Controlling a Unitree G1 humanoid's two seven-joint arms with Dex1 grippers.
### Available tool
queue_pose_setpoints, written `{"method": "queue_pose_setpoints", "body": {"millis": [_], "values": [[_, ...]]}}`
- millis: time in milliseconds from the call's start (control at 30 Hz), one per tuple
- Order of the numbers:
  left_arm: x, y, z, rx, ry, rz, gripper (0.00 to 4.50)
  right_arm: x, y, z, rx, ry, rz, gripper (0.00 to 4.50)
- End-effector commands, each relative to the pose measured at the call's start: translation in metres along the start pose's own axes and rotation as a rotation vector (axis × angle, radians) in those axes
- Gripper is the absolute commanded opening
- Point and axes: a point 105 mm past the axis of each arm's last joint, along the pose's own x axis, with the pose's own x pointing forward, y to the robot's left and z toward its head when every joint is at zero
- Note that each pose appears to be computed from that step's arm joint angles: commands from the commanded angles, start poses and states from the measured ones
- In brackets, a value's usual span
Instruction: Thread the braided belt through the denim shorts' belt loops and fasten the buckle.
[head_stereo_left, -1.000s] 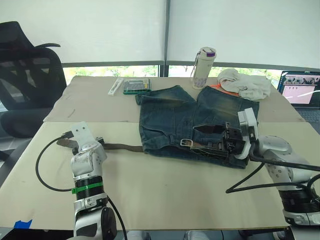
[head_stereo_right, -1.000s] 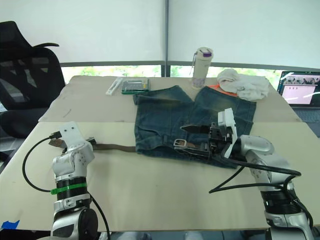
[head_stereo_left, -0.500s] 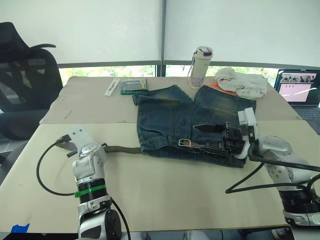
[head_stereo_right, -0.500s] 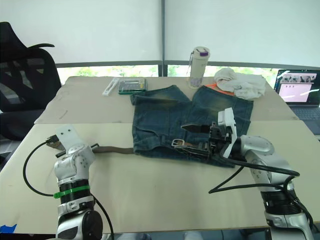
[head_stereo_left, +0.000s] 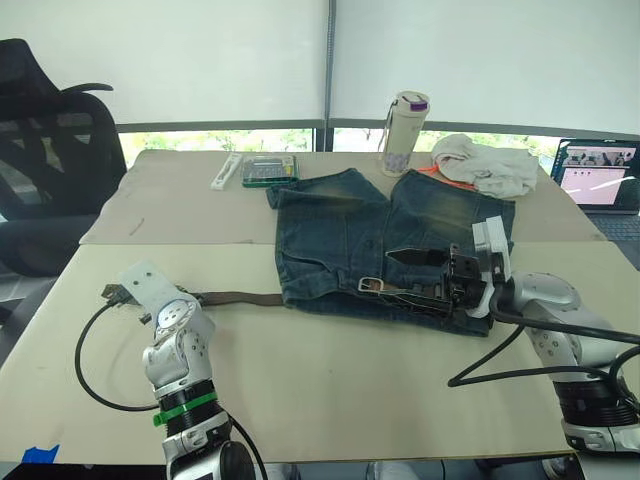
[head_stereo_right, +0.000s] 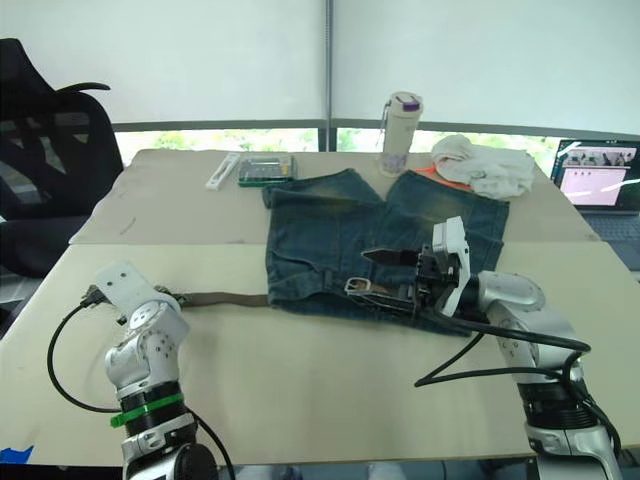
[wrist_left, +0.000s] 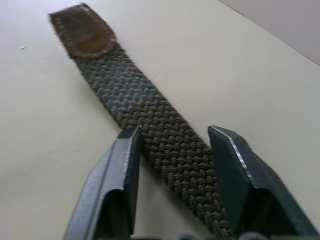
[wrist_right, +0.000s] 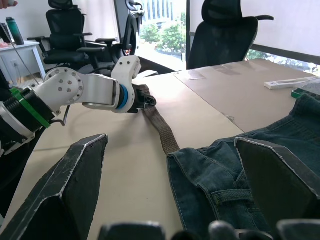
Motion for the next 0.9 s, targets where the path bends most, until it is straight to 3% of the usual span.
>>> {"method": "queue_pose_setpoints", "body": {"millis": [33, 133, 467, 633, 833, 900], "values": [[-0.006, 0.017, 0.015, 0.04, -0.028, 0.178, 3.55, -0.001, -0.002, 0.017, -0.074, -0.044, -0.008, 4.5], [-0.005, 0.01, 0.013, 0.051, -0.015, 0.185, 4.46, 0.0, -0.001, 0.016, -0.073, -0.044, -0.006, 4.5], [0.012, -0.009, -0.006, 0.072, 0.055, 0.135, 4.46, 0.0, 0.001, 0.018, -0.073, -0.049, -0.01, 4.5], [0.021, -0.025, -0.012, 0.172, 0.08, 0.067, 4.46, 0.002, 0.004, 0.017, -0.06, -0.048, 0.005, 4.5], [0.024, -0.039, -0.002, 0.198, -0.001, -0.015, 4.46, 0.003, 0.006, 0.017, -0.056, -0.044, 0.016, 4.5], [0.024, -0.037, -0.007, 0.176, 0.028, -0.012, 4.46, 0.003, 0.006, 0.017, -0.055, -0.044, 0.017, 4.5]]}}
